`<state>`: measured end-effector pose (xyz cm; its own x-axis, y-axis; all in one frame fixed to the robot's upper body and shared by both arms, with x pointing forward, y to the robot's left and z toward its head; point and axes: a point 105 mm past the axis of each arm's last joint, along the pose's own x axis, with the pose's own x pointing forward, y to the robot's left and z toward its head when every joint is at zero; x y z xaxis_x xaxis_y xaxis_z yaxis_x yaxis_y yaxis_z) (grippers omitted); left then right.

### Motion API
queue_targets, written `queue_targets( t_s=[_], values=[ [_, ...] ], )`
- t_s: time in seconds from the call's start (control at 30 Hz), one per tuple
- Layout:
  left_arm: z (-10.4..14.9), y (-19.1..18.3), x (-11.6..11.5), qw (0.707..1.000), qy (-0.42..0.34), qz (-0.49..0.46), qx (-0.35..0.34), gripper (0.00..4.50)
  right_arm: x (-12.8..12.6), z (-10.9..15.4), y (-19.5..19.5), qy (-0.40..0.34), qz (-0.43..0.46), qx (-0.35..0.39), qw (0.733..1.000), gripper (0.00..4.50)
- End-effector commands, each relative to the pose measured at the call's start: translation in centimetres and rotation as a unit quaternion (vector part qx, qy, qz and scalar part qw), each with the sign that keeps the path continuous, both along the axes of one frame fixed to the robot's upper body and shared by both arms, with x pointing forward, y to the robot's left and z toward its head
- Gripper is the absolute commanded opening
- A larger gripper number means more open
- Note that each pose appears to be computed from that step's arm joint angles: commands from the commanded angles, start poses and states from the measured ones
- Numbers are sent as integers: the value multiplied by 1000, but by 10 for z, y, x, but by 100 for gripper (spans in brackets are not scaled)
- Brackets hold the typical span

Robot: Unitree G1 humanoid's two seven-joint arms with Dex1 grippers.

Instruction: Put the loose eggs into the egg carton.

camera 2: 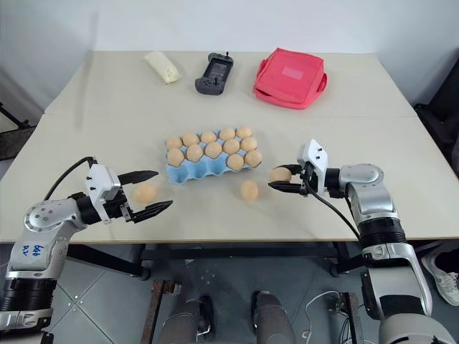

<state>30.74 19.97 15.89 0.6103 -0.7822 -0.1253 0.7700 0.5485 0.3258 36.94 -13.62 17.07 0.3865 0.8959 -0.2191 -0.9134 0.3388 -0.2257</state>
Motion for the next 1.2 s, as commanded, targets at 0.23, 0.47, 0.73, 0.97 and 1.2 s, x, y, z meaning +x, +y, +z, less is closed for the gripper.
queue_targets(
  t_s=[0.23,0.47,0.73,0.97,1.2],
  values=[
    [1,10,-3,1000,-7,21,-18,450,35,18,94,-20,-30,14,999,224],
    [-2,13,-5,999,-6,34,-24,450,40,13,129,-18,-23,32,999,320],
    [-1,7,-3,999,-7,23,-25,450,16,33,104,-58,17,57,997,448],
    [2,-6,4,1000,-11,-7,-25,450,-16,11,27,-71,-14,29,997,448],
    [4,-23,9,999,-13,-47,-24,450,-33,-5,-46,-94,-106,12,990,448]
  ],
)
